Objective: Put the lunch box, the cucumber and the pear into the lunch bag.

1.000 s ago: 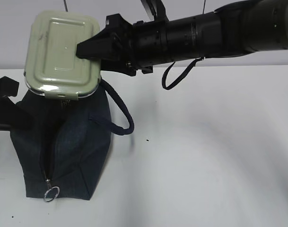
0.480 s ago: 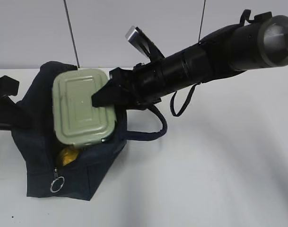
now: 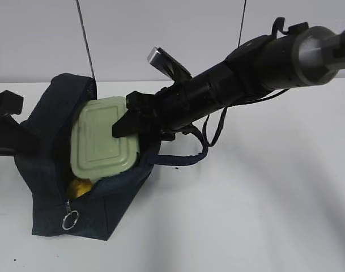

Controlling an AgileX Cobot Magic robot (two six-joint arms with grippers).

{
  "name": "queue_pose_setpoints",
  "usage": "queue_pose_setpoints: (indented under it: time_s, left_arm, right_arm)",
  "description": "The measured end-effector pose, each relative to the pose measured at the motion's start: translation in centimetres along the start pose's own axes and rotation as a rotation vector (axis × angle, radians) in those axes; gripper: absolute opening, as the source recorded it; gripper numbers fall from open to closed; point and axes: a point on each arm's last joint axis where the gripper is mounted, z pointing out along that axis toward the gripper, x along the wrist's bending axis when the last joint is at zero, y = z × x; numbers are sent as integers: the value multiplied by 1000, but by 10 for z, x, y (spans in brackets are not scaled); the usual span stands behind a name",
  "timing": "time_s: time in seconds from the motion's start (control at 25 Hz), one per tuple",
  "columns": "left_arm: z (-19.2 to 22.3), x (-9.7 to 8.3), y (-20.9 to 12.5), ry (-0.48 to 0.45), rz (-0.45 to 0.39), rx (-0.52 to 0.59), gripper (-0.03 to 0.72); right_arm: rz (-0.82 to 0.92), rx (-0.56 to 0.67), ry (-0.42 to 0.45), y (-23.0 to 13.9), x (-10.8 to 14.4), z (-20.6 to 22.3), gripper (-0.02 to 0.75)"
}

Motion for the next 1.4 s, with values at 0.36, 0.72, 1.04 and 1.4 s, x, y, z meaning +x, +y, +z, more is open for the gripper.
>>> queue_pose_setpoints:
  time_s: [0.36, 0.72, 1.04, 1.4]
  left_arm:
    - [0, 0, 0, 4, 4, 0, -15]
    - [0, 1, 0, 7, 6, -2, -15]
    - [0, 1, 0, 8, 6, -5, -15]
    - [0, 1, 1, 10, 6, -8, -15]
  right_arm:
    - [-67, -18, 57, 16, 22, 28, 440]
    - [-108, -61, 153, 39, 45, 14, 513]
    - [-202, 23, 63, 54, 46, -7, 512]
    - [-256, 281, -130, 50, 52, -30, 466]
